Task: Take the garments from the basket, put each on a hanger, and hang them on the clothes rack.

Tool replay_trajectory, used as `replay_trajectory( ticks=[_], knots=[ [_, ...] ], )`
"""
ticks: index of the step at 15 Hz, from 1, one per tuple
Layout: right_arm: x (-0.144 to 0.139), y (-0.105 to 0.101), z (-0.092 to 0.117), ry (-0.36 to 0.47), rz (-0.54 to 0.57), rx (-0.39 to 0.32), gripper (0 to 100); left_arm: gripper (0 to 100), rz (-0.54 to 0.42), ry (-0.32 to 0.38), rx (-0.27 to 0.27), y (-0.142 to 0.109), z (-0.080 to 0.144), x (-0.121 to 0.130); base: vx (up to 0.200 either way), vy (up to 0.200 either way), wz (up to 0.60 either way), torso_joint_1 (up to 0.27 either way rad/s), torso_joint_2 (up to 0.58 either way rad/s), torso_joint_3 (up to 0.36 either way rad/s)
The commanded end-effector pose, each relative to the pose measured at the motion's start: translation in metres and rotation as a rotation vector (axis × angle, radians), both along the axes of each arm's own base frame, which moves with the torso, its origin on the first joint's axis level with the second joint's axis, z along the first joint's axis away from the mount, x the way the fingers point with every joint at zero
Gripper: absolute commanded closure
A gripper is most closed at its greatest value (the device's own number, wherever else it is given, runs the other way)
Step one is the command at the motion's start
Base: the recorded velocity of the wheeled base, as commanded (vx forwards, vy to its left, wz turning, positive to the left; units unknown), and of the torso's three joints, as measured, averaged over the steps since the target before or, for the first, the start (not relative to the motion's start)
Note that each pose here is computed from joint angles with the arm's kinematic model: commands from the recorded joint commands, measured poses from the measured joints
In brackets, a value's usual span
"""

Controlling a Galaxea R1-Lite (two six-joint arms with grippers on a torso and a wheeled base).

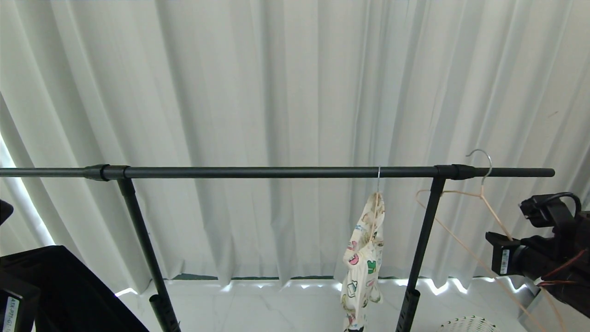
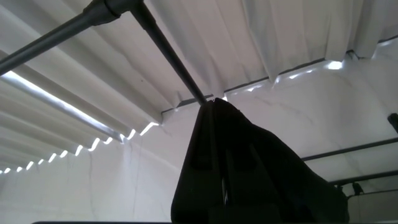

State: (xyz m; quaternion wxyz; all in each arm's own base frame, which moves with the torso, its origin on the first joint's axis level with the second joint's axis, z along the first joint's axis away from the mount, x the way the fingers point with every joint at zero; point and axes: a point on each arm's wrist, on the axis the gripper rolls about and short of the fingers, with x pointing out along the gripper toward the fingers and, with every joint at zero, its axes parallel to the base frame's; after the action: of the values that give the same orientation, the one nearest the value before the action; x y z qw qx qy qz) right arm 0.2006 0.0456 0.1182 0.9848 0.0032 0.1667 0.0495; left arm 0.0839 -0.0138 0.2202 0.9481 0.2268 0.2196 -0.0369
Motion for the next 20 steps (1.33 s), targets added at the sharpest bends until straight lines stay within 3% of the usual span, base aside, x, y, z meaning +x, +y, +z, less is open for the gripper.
replay_trajectory(
  ticks=[1,15,18,20],
  knots=[
    [-0.008,-0.002,0.002,-0.01,0.002,0.001,100,100,0.001,0.0,0.0,0.0,0.0,0.0,-0.2,0.0,0.0,0.007,0.0,0.002],
    [-0.023,0.0,0.006,-0.041,0.065,-0.01,100,100,-0.002,-0.001,-0.001,0.0,0.001,0.0,-0.2,0.0,0.0,0.001,0.0,0.004],
    [-0.035,0.014,0.014,-0.075,0.207,0.016,100,100,-0.017,-0.007,-0.004,-0.001,0.001,-0.001,-0.133,0.0,0.0,0.0,0.0,0.003],
    [-0.046,0.033,0.015,-0.07,0.353,0.026,100,100,-0.075,-0.009,-0.006,-0.006,0.002,-0.002,0.0,0.0,0.0,0.0,0.0,0.0]
  ],
)
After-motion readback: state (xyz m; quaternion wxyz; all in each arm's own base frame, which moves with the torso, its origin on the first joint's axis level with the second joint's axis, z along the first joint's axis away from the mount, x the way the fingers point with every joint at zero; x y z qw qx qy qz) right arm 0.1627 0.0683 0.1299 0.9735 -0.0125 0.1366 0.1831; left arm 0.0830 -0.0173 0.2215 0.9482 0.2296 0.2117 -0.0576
